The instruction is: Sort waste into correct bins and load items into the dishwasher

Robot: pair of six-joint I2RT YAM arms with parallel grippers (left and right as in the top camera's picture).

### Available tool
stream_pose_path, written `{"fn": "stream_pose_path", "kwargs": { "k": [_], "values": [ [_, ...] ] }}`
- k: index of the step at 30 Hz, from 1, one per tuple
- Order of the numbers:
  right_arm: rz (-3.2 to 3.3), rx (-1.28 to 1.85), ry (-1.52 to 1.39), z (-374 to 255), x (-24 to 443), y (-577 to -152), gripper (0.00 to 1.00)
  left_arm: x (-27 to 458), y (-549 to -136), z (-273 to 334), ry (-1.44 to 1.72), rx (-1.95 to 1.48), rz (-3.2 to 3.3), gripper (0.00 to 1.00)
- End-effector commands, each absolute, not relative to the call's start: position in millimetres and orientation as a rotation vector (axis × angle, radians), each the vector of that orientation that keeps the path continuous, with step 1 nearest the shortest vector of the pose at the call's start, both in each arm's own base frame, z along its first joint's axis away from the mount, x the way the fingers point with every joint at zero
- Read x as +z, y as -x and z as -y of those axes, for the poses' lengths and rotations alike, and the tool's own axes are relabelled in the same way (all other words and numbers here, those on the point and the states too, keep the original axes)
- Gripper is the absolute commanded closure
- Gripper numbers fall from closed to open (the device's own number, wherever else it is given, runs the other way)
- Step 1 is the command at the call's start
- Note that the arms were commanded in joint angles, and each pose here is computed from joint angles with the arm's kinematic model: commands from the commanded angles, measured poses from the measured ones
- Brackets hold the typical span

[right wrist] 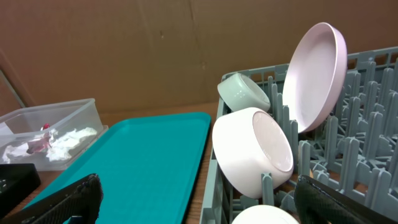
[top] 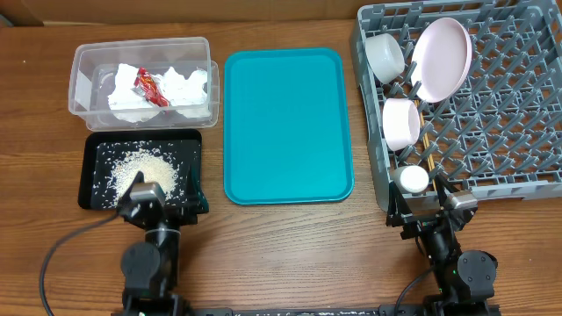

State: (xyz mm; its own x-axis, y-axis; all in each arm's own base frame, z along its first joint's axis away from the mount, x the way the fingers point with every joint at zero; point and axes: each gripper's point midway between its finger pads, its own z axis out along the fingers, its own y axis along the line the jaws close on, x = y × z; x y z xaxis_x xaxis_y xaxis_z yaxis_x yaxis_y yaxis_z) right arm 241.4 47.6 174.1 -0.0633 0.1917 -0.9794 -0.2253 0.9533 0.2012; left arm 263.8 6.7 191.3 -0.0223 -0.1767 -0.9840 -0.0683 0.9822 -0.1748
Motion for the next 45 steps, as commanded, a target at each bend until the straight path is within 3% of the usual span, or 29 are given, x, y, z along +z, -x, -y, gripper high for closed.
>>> {"fn": "stream_pose_path", "kwargs": {
  "k": [1, 10, 45],
  "values": [
    [-1.594, 0.34, 0.025, -48, 172, -241, 0.0, 180, -257, -10, 0.186, -0.066, -1.559, 0.0],
    [-1.594, 0.34, 0.025, -48, 172, -241, 0.0, 155, -246, -11, 0.162, -0.031, -1.644, 0.0],
    [-1.594, 0.34, 0.025, -48, 172, -241, 0.0, 158, -246, -7, 0.13, -0.035, -1.636, 0.0]
  ]
}}
